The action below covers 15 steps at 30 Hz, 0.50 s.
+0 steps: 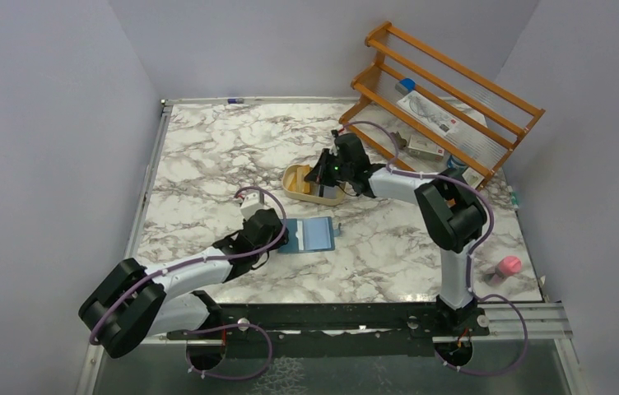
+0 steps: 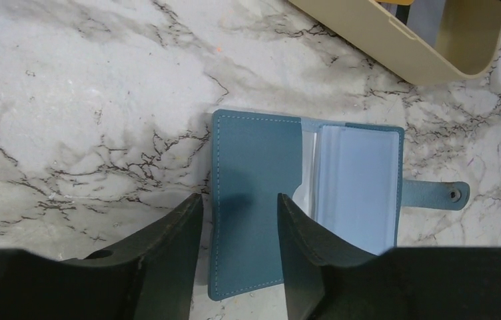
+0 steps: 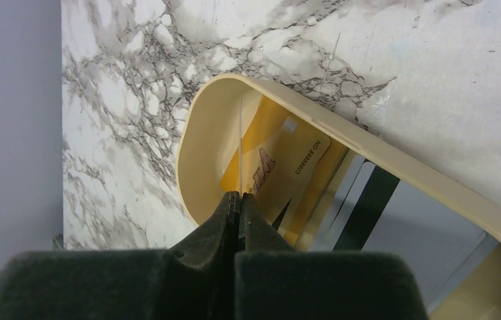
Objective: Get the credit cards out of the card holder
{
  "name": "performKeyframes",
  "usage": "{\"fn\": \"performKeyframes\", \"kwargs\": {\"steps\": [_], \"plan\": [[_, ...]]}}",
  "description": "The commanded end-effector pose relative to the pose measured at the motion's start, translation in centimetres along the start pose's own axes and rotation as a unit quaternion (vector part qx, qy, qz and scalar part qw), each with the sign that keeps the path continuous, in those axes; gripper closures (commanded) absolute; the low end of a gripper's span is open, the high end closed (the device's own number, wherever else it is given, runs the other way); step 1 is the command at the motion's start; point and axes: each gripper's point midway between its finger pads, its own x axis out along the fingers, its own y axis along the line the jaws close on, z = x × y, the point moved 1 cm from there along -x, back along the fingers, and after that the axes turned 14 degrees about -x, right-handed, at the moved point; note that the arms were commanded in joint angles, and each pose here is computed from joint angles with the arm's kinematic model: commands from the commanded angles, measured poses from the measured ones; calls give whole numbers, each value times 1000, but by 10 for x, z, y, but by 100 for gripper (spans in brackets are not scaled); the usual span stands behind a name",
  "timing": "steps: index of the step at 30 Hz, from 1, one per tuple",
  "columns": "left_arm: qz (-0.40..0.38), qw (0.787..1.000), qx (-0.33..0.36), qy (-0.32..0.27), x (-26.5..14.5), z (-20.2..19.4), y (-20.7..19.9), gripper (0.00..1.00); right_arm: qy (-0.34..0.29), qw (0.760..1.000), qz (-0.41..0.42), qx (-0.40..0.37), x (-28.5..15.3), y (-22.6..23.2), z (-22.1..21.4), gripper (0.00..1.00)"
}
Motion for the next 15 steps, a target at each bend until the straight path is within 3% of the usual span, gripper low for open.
{"fn": "performKeyframes", "kwargs": {"steps": [1,10,15], "plan": [[-27,1000,2,-5,-1,10,-20,50,-18,1000,22,4,10,7,12,100],[-24,999,6,-20,-7,24,-17,31,-5,1000,18,24,21,1,1,99],[-20,999,2,-26,-9,32,-11,26,2,999,17,29,25,-3,-6,99]]}}
